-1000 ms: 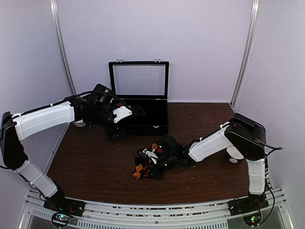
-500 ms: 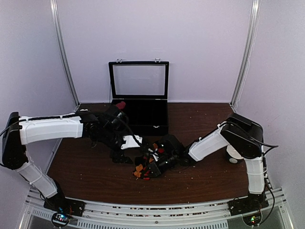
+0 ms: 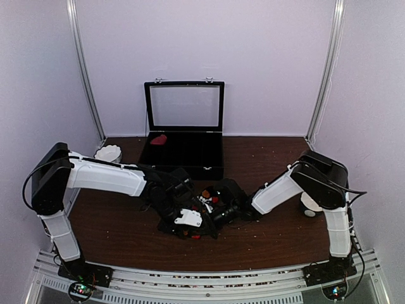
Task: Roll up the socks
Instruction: Roll the sock at the center of the board.
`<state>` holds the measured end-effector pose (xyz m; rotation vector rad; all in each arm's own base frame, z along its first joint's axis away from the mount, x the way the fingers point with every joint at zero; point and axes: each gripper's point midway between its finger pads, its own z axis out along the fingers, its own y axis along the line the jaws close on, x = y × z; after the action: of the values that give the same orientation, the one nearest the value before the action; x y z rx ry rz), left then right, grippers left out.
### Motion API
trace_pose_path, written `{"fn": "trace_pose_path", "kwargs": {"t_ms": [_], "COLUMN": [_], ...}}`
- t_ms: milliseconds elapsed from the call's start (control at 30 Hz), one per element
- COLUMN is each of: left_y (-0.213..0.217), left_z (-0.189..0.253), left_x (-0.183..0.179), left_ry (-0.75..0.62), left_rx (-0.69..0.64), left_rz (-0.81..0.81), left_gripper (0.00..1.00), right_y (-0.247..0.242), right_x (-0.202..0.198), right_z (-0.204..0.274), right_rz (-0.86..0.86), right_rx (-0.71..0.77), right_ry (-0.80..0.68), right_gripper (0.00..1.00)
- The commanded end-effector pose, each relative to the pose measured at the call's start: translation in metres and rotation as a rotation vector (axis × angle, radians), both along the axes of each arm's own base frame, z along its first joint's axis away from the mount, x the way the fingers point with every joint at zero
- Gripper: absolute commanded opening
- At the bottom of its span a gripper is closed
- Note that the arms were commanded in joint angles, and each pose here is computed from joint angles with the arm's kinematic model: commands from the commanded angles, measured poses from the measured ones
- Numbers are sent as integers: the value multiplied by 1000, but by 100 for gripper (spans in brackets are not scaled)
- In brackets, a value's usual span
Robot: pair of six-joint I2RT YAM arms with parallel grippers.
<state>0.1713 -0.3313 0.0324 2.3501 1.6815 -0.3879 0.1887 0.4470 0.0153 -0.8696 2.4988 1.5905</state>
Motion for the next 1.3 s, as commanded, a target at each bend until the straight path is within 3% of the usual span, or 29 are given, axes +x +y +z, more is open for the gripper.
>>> {"fn": "trace_pose_path", "kwargs": {"t_ms": [0, 333, 467, 667, 767, 967, 1267], "left_y": [-9, 3, 1, -2, -1, 1, 6], "left_z": [5, -9, -11, -9, -8, -8, -26], "left_x": [17, 28, 31, 30, 28, 36, 45], "left_ry": [-73, -109, -98, 1, 76, 240, 270], "left_rx": [-30, 41, 60, 49, 50, 57, 158], "left_rz": [-3, 6, 20, 67, 90, 170, 229], "left_gripper": [34, 35, 18, 11, 0, 0, 0], "right_y": [-87, -87, -80, -73, -68, -63, -75], "right_x": [-44, -41, -38, -32, -24, -16, -21], "right_z": [-113, -108, -100, -90, -79, -60, -48], "right_rz": [-72, -67, -73, -76, -106, -161, -197], "right_rx": [-463, -444, -408, -372, -330, -224, -175], "right_ry": [243, 244, 236, 214, 175, 123, 73], "right_gripper": [0, 0, 0, 0, 10, 19, 30]}}
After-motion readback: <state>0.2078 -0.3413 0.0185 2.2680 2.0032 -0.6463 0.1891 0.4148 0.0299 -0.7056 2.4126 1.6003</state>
